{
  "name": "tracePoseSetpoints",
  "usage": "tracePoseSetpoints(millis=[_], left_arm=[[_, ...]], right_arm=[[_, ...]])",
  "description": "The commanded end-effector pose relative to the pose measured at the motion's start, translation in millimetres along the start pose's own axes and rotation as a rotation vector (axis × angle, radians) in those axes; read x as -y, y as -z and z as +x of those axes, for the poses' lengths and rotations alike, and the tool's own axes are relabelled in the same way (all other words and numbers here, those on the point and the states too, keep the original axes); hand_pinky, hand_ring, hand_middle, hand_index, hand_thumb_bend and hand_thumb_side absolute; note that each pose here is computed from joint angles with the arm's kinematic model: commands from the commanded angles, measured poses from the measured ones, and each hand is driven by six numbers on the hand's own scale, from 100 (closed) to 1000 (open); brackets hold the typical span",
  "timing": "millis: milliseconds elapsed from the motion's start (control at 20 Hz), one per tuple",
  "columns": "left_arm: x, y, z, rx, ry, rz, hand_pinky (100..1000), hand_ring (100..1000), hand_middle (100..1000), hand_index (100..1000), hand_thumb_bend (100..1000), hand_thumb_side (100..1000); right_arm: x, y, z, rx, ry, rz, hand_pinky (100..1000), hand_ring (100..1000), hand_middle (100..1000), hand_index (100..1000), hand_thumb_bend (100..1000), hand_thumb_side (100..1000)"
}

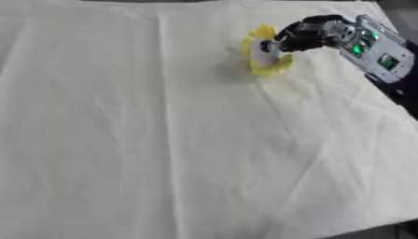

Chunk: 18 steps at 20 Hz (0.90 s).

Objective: Pick up the objects with one hand, pass them to the other hand, and then place them into the box on the other side of the table.

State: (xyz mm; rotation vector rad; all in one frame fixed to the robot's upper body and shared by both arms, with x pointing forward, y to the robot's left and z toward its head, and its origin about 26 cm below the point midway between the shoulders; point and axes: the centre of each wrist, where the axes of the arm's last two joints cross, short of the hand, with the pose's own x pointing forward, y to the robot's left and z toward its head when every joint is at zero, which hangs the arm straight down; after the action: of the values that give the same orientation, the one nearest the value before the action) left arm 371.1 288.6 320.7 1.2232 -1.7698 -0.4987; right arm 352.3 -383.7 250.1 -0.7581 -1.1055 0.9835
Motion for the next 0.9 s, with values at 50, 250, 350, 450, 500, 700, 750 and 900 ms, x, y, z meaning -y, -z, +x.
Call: tracePoseSetpoints(millis=[50, 250, 350, 450, 500, 700, 750, 900], left_arm=[[-16.0, 4.1, 1.0, 0.007, 0.014, 0.042, 780, 713, 683, 722, 307, 339], [-16.1, 4.3, 2.2, 0.007, 0.007, 0.046, 779, 712, 681, 721, 309, 339], [-15.9, 4.3, 3.1, 0.009, 0.004, 0.046, 780, 712, 681, 721, 310, 338], [-15.5, 4.3, 3.8, 0.010, 0.002, 0.045, 780, 713, 681, 720, 313, 339], [-15.4, 4.3, 4.0, 0.010, 0.001, 0.045, 780, 713, 681, 720, 313, 339], [-14.9, 4.2, 4.7, 0.011, 0.000, 0.044, 779, 712, 680, 718, 315, 340], [-14.9, 4.2, 4.8, 0.011, 0.000, 0.044, 779, 712, 680, 717, 315, 339], [-15.0, 4.2, 3.8, 0.007, 0.001, 0.045, 779, 712, 680, 717, 315, 339]], right_arm=[[9.6, -4.2, 2.7, -0.001, -0.030, -0.016, 908, 868, 788, 914, 346, 837], [5.8, 0.1, 5.2, 0.000, -0.040, -0.003, 910, 869, 789, 915, 362, 831], [3.3, 3.2, 7.4, -0.003, -0.053, -0.001, 912, 871, 790, 915, 370, 827], [0.5, 6.5, 9.3, -0.009, -0.062, 0.001, 914, 872, 790, 914, 393, 819], [-1.5, 8.4, 10.1, -0.013, -0.069, 0.003, 915, 872, 790, 913, 405, 813], [-9.0, 14.9, 10.1, -0.028, -0.100, 0.024, 919, 874, 788, 908, 475, 769], [-10.5, 16.0, 9.5, -0.031, -0.108, 0.030, 912, 863, 771, 889, 556, 698], [-11.7, 17.8, 8.1, -0.045, -0.120, 0.043, 896, 824, 687, 821, 615, 525]])
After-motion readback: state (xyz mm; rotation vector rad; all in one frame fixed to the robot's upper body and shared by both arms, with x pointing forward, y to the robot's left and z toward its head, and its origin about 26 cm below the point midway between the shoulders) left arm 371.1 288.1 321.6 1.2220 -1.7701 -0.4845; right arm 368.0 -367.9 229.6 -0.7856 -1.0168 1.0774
